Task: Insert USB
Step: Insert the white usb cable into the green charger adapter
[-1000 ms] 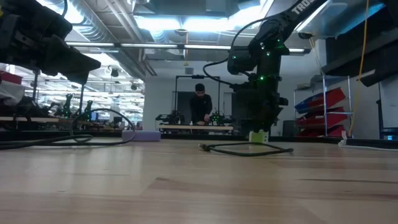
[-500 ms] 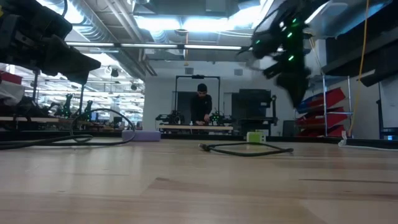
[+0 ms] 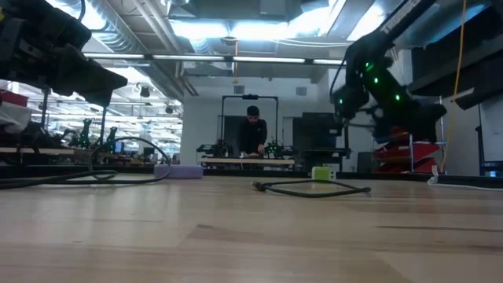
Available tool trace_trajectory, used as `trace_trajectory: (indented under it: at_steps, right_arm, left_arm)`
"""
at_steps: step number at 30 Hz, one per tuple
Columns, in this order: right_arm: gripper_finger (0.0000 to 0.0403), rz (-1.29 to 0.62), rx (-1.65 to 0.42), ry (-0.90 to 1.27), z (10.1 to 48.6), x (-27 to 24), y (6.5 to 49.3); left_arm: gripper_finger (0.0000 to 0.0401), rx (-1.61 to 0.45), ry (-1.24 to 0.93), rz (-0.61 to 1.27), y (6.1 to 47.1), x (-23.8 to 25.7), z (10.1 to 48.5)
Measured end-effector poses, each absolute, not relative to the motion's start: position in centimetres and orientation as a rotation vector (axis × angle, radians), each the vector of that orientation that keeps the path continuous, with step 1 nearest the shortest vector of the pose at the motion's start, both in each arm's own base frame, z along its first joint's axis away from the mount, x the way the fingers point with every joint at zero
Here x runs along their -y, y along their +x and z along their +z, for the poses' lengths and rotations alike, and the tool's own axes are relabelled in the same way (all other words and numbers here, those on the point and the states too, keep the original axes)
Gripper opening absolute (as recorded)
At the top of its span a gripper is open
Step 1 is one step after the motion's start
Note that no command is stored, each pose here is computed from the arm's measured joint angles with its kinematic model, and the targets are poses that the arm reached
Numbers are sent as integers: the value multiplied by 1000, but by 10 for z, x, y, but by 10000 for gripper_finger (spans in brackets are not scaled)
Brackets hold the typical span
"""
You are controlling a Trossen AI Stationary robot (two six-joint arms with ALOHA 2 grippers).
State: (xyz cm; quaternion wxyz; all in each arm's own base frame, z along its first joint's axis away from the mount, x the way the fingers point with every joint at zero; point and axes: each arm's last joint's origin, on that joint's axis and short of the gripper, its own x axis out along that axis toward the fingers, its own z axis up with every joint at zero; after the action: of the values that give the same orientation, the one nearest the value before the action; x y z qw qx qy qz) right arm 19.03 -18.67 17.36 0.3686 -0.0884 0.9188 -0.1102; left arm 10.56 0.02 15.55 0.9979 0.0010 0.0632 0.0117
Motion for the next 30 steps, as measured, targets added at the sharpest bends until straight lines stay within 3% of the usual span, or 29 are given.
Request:
trace_trajectory:
  at_steps: [4, 24, 30]
  right_arm:
    - [183, -193, -2432, -261, 156, 186, 189]
    - [170, 109, -2322, -248, 119, 176, 182]
    - [170, 50, -2291, -290, 112, 182, 181]
  left_arm:
    - [5, -127, 2, 23, 106, 0, 155]
    - [5, -127, 2, 21, 106, 0, 156]
    - [5, -126, 2, 21, 106, 0, 156]
